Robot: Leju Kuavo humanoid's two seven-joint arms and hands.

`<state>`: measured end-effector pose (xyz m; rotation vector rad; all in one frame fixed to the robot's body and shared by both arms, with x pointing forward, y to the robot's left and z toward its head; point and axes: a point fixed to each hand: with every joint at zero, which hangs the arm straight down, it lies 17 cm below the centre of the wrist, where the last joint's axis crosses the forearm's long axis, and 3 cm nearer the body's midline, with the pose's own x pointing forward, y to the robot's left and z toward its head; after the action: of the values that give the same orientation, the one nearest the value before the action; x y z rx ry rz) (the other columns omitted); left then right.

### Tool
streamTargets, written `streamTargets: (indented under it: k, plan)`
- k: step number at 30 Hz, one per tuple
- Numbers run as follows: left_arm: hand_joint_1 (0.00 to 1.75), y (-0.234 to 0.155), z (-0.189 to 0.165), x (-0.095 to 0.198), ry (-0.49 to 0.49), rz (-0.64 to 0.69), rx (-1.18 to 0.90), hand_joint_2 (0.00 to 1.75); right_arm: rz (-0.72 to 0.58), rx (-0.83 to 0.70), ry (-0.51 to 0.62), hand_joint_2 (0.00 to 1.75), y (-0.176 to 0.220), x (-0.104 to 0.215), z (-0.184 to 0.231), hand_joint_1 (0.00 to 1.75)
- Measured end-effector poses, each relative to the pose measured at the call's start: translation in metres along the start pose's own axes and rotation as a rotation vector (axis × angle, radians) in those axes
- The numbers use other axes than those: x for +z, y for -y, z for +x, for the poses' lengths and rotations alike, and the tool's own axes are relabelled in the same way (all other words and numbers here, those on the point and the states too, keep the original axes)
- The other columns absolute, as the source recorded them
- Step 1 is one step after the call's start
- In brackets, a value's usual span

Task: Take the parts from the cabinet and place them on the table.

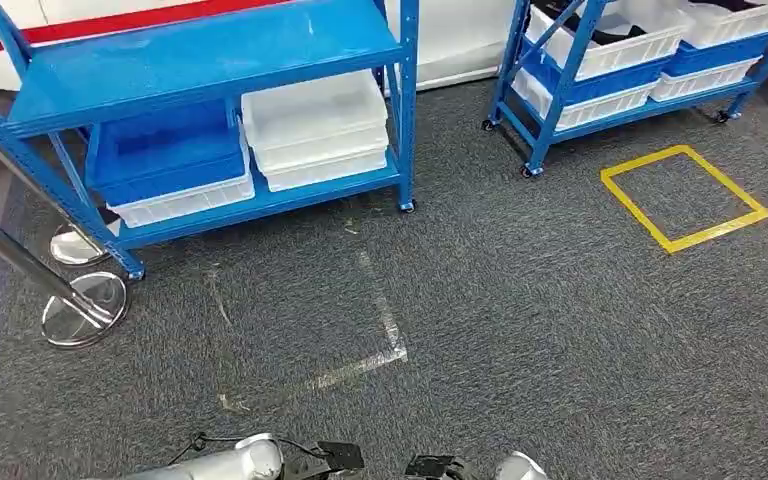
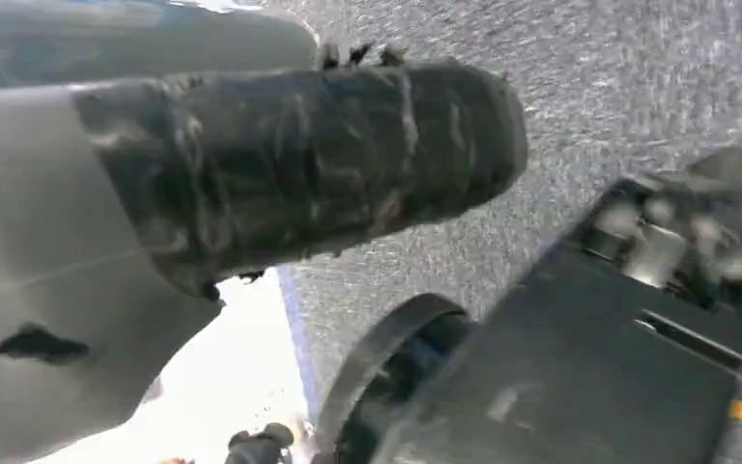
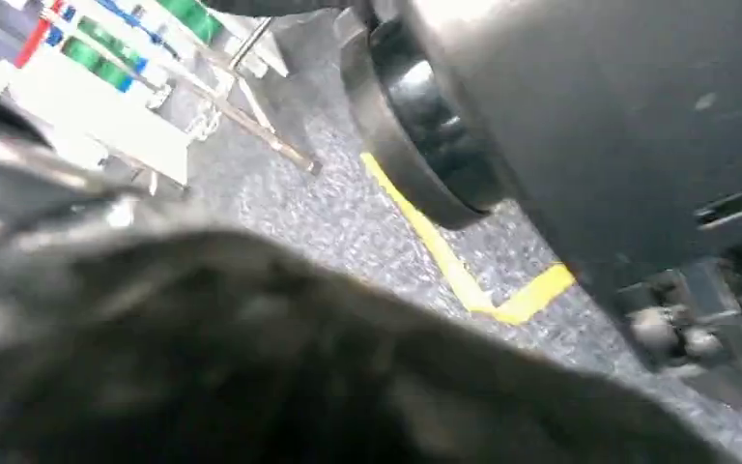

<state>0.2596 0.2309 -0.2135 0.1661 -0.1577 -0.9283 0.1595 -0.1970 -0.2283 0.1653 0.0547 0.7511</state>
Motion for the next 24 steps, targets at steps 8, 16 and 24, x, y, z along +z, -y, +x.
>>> streamTargets:
  k: [8, 16, 24]
  plan:
    - [0.00, -0.003, 0.006, 0.002, 0.007, 0.005, -0.020, 0.00, -0.023, 0.082, 0.023, 0.00, -0.008, -0.002, 0.010, 0.00]
    - [0.00, -0.002, 0.011, 0.004, -0.001, 0.007, -0.002, 0.00, -0.045, 0.175, 0.044, 0.00, -0.021, -0.004, 0.023, 0.00]
    - [0.00, -0.002, 0.009, 0.003, -0.003, 0.010, 0.016, 0.00, -0.146, 0.262, 0.061, 0.00, -0.010, -0.005, 0.033, 0.00]
